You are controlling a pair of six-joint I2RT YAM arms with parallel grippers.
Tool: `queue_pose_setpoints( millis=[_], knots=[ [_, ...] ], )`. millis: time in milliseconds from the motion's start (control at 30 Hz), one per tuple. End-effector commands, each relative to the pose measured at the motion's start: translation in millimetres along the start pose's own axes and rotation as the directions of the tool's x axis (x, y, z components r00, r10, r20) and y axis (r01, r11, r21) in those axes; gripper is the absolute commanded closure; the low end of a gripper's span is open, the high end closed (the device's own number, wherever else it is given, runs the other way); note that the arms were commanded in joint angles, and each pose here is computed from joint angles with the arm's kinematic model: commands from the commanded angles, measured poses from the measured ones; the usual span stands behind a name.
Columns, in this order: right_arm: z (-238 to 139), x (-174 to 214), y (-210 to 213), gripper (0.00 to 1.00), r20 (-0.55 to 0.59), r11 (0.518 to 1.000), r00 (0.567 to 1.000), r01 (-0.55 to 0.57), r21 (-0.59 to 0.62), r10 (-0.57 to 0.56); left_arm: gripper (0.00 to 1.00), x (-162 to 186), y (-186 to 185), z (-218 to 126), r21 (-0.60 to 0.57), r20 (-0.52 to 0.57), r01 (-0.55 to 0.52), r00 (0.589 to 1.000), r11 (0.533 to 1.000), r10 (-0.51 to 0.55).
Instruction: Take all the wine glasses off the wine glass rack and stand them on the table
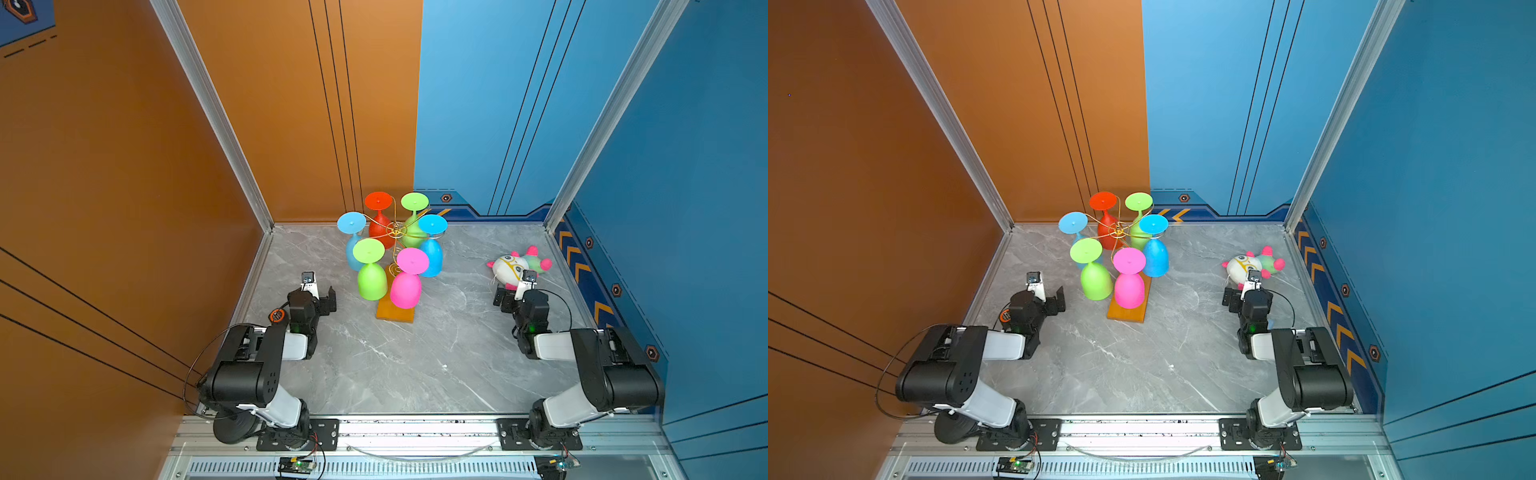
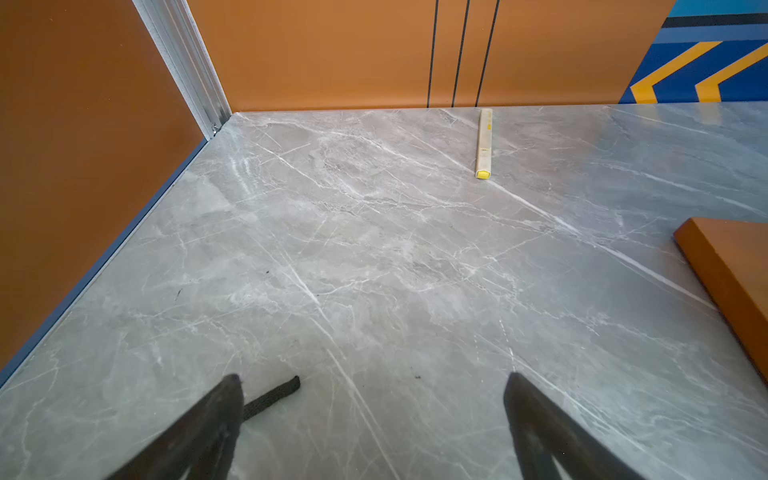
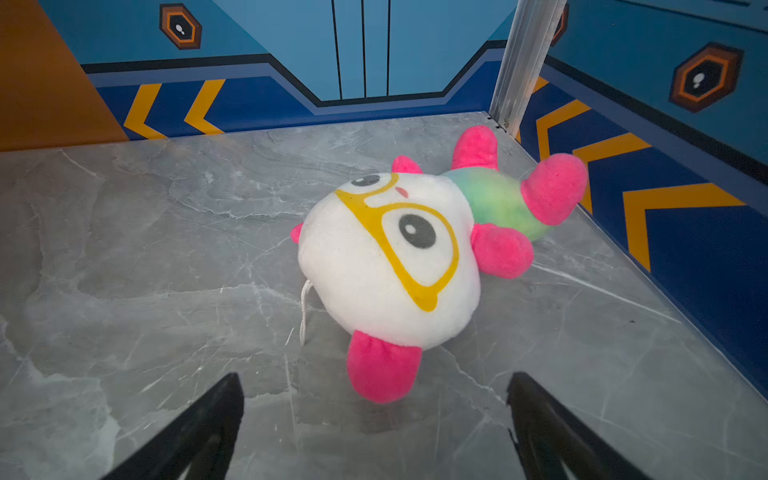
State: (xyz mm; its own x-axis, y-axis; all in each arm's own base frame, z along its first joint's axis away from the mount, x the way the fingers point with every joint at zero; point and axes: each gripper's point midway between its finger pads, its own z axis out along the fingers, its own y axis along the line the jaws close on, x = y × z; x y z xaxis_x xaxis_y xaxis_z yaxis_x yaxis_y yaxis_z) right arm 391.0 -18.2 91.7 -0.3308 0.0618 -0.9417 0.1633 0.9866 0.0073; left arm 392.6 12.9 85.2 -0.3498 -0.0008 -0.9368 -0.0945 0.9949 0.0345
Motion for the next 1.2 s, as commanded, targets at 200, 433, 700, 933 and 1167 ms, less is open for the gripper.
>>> queue_pose_setpoints(
  millis=[200, 433, 700, 933, 1167],
  knots=[
    [1, -2, -1, 0.00, 0.008, 1.000, 1.000, 0.013, 0.014, -0.013, 0.02, -5, 2, 2, -0.010, 0.008, -0.004, 1.000, 1.000, 0.004],
    [2, -2, -1, 0.00, 0.008, 1.000, 1.000, 0.012, 0.012, -0.013, 0.02, -5, 1, 2, -0.016, 0.008, -0.014, 1.000, 1.000, 0.014],
    [2, -2, -1, 0.00, 0.008, 1.000, 1.000, 0.013, 0.012, -0.013, 0.02, -5, 0, 2, -0.018, 0.009, -0.017, 1.000, 1.000, 0.017],
    [2, -2, -3, 0.00, 0.001, 1.000, 1.000, 0.013, 0.028, -0.013, 0.02, -6, 0, 1, -0.020, 0.011, -0.016, 1.000, 1.000, 0.016],
    [-6, -23, -10, 0.00, -0.014, 0.998, 1.000, 0.003, 0.070, -0.002, 0.02, -27, 6, -14, -0.038, 0.024, -0.007, 1.000, 0.999, 0.008]
  ],
)
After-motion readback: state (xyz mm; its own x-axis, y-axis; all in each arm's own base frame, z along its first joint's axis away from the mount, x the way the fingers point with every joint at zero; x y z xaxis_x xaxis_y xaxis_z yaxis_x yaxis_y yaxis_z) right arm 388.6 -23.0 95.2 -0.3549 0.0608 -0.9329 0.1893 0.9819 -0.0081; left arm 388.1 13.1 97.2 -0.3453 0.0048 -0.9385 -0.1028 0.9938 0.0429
